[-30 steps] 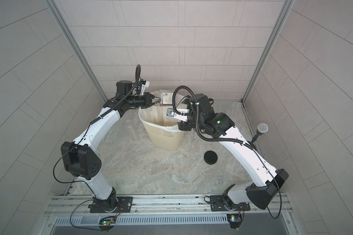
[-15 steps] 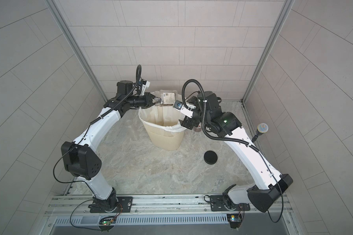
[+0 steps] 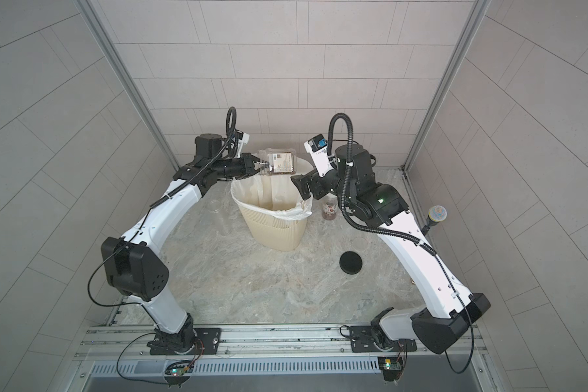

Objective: Empty the moldy dried flower tea in the jars
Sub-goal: Pour the moldy dried flower tea into the trash bin.

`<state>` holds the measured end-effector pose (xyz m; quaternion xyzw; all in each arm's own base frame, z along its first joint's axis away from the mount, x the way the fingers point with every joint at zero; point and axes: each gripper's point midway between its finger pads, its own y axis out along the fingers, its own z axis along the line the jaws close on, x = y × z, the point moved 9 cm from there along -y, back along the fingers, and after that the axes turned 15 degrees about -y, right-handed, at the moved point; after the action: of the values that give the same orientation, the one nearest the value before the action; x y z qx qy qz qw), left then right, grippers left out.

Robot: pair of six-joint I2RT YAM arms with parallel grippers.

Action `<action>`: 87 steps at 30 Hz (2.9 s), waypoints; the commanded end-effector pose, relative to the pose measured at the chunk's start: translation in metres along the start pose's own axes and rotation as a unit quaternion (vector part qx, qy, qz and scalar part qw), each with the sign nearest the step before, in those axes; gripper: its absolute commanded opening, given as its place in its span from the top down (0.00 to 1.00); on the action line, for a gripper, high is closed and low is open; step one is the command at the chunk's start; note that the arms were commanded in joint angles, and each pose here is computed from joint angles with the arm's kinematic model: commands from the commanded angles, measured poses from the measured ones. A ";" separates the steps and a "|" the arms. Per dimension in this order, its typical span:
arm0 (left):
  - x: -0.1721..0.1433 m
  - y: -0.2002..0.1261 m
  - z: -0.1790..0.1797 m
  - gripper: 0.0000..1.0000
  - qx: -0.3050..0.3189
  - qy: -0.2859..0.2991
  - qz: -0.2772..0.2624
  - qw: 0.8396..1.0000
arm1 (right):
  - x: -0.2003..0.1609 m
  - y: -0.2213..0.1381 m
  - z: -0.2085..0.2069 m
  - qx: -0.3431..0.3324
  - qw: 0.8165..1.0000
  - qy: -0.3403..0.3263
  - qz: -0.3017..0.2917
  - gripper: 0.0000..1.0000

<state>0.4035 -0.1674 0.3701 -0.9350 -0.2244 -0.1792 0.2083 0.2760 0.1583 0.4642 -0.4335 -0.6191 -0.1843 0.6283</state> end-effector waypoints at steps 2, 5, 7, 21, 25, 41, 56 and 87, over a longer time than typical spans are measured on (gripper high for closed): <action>0.006 -0.012 -0.035 1.00 -0.025 0.064 -0.049 0.996 | 0.005 0.007 -0.007 0.045 0.970 0.238 -0.011 0.00; 0.006 -0.013 -0.041 1.00 -0.019 0.082 -0.075 0.994 | 0.003 0.013 -0.010 0.065 0.945 0.321 -0.021 0.01; 0.006 -0.015 -0.043 1.00 -0.019 0.092 -0.096 0.991 | 0.003 0.017 -0.009 0.084 0.931 0.353 -0.029 0.01; -0.022 -0.033 -0.058 1.00 -0.048 0.197 -0.227 0.953 | -0.009 0.047 -0.005 0.137 0.840 0.521 -0.064 0.01; -0.030 -0.035 -0.056 1.00 -0.045 0.214 -0.256 0.941 | -0.001 0.053 -0.001 0.166 0.826 0.532 -0.084 0.01; -0.061 -0.037 -0.062 1.00 -0.054 0.289 -0.347 0.891 | -0.003 0.072 0.003 0.167 0.806 0.562 -0.087 0.03; -0.078 -0.034 -0.060 1.00 -0.025 0.324 -0.362 0.874 | -0.006 0.077 -0.011 0.132 0.810 0.563 -0.095 0.05; -0.065 -0.028 -0.072 1.00 -0.043 0.310 -0.381 0.870 | -0.005 0.093 -0.011 0.169 0.799 0.569 -0.099 0.02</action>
<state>0.3206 -0.1992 0.3881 -0.6983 -0.4633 -0.5145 0.1818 0.3553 0.1934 0.4245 -0.0959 -0.2071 -0.3626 0.9036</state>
